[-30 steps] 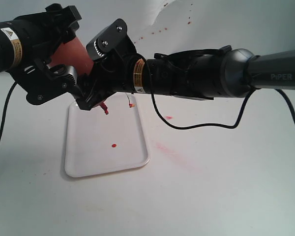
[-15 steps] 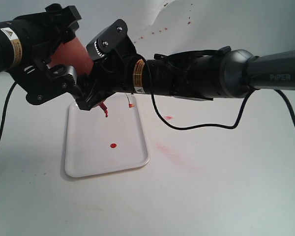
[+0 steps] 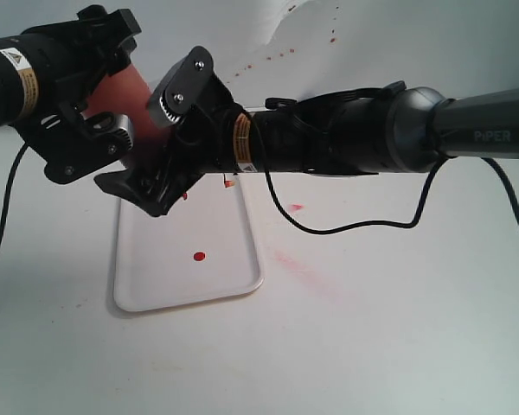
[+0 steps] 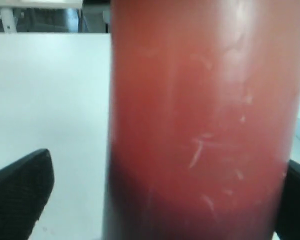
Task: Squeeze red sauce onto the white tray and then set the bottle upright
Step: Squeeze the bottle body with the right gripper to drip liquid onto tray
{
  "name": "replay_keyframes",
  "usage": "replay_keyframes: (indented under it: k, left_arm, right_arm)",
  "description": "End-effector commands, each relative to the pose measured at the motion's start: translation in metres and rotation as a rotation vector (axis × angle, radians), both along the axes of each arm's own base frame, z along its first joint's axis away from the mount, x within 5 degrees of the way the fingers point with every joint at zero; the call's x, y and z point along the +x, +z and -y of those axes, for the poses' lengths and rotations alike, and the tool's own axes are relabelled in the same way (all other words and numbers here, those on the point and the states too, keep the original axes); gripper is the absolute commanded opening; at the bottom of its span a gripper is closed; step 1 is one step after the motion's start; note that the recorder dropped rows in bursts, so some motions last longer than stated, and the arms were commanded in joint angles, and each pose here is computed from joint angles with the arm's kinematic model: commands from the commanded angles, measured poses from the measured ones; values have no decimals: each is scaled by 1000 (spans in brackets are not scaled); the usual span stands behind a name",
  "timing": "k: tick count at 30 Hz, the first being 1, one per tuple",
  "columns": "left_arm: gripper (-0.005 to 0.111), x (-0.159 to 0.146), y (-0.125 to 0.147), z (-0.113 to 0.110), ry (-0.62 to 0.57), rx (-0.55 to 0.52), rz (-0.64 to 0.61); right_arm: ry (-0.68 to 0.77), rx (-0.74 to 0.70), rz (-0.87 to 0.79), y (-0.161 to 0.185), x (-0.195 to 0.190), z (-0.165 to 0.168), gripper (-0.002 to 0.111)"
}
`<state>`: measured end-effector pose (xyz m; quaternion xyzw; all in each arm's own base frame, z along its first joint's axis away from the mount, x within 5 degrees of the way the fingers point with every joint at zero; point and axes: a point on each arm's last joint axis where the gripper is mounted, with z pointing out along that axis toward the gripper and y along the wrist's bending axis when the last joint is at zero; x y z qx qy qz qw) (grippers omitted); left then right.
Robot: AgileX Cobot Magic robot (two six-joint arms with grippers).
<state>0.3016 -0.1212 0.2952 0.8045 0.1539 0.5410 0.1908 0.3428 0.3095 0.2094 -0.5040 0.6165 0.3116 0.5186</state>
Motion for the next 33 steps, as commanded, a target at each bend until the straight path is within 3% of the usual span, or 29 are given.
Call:
replay_keyframes:
  k: [1,8,16,19,23,25,33]
  left_arm:
    - [0,0,8,-1,26,-11,29]
    - [0,0,7,-1,26,-10,27]
    - [0,0,7,-1,26,-10,27]
    - [0,0,7,-1,26,-10,27]
    - [0,0,7,-1,26,-10,27]
    - [0,0,7,-1,26,-10,27]
    - [0,0,7,-1,26,-10,27]
  right_arm:
    - [37,-92,68,-2,-2,0,105]
    - [52,-67,58,-1,-3,-1,105]
    - [-68,63,-9,8,5,0,101]
    - [-72,66,-11,8,6,1,76]
    - [-68,69,-11,9,5,0,20]
    - [-62,75,-10,9,5,0,1]
    - [-63,77,-11,9,5,0,1]
